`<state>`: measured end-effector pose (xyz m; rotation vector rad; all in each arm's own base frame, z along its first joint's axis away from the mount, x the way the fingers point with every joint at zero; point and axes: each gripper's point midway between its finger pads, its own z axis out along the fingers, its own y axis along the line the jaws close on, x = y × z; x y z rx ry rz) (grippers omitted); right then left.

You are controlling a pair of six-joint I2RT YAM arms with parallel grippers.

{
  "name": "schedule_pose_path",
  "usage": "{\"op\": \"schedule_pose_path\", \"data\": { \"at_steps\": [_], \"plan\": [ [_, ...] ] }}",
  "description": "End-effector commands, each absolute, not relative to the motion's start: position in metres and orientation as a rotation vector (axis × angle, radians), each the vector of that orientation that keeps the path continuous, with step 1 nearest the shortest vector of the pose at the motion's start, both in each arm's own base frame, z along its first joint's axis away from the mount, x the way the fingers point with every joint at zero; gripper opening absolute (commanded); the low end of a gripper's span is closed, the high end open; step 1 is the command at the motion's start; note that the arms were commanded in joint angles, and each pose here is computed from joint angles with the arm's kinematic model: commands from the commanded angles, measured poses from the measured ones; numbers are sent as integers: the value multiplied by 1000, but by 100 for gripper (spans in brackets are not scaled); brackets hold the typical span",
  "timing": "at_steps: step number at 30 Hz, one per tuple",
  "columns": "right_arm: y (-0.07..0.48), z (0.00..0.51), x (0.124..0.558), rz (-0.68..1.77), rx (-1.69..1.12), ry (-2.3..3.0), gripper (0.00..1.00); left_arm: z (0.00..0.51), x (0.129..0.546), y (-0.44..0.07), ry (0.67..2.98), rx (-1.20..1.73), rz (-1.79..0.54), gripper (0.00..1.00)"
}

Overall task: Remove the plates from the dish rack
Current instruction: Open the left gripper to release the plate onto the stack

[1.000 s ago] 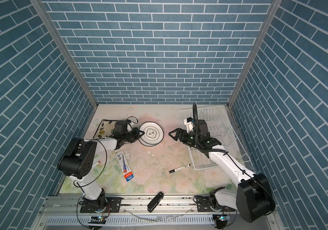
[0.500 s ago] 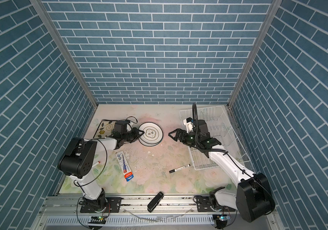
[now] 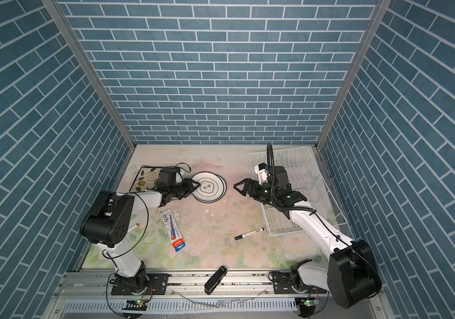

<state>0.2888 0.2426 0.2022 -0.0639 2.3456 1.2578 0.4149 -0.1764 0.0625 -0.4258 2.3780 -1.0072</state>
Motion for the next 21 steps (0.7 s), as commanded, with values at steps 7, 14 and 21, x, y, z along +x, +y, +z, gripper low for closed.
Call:
{"op": "schedule_pose_path", "data": {
  "at_steps": [7,14,21],
  "plan": [
    [243,211,287,1245,-118,2330,97,75,421,-172,2373,-356,-945,55],
    [239,214,286,1214,-129,2330,97,73,419,-165,2422,-350,-858,62],
    [231,221,285,1187,-125,2304,97,71,416,-162,2478,-303,-792,72]
  ]
}}
